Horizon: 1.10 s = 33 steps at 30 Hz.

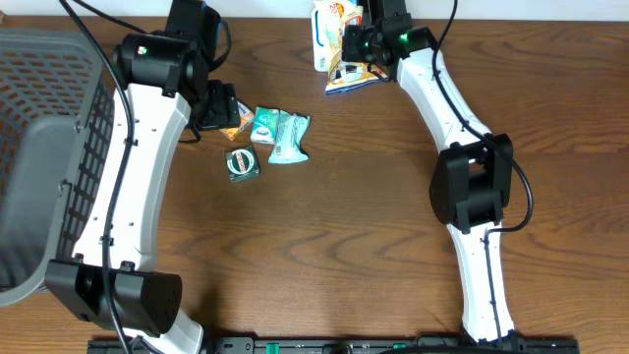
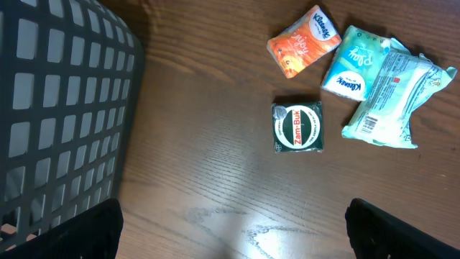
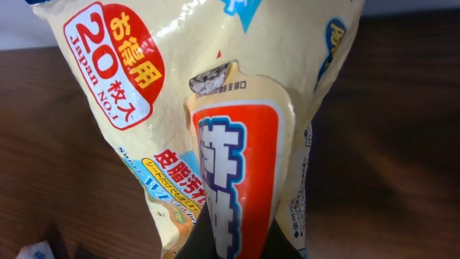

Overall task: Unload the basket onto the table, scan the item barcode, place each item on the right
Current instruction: 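Carry the snack bag right and drop it at the table edge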

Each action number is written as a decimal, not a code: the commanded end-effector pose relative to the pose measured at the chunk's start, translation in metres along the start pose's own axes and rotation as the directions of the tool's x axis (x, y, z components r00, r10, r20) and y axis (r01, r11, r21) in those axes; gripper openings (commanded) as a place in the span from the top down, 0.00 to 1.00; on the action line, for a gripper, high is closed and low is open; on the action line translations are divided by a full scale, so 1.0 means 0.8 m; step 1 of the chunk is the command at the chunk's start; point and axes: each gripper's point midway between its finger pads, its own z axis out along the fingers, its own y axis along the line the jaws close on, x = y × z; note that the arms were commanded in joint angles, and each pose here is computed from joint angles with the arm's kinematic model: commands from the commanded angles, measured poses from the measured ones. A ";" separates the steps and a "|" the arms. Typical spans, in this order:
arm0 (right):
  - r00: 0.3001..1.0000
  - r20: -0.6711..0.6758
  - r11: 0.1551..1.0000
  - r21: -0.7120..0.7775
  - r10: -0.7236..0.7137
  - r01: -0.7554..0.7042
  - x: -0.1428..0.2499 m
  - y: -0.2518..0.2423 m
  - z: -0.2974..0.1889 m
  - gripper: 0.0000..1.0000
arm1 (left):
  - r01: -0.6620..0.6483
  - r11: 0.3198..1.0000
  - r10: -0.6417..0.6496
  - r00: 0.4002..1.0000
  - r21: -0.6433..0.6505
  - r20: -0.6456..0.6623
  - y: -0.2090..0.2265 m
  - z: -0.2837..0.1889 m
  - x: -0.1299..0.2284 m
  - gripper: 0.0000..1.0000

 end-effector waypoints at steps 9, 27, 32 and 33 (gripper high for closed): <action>0.997 0.079 0.992 0.129 -0.022 0.012 -0.084 -0.077 -0.112 0.99 | -0.012 1.000 0.011 1.000 -0.019 -0.004 0.003 0.003 0.000 0.03; 0.953 -0.149 0.751 0.652 0.262 -0.105 0.025 -0.435 -0.245 0.01 | -0.012 1.000 0.011 1.000 -0.019 -0.004 0.003 0.003 0.000 0.02; 0.930 -0.196 0.830 0.534 0.310 -0.164 0.044 -0.418 -0.229 0.01 | -0.012 1.000 0.011 1.000 -0.019 -0.004 0.003 0.003 0.000 0.02; 0.928 -0.206 0.855 0.487 0.310 -0.178 0.044 -0.405 -0.222 0.01 | -0.012 1.000 0.012 1.000 -0.019 -0.005 0.003 0.003 0.000 0.02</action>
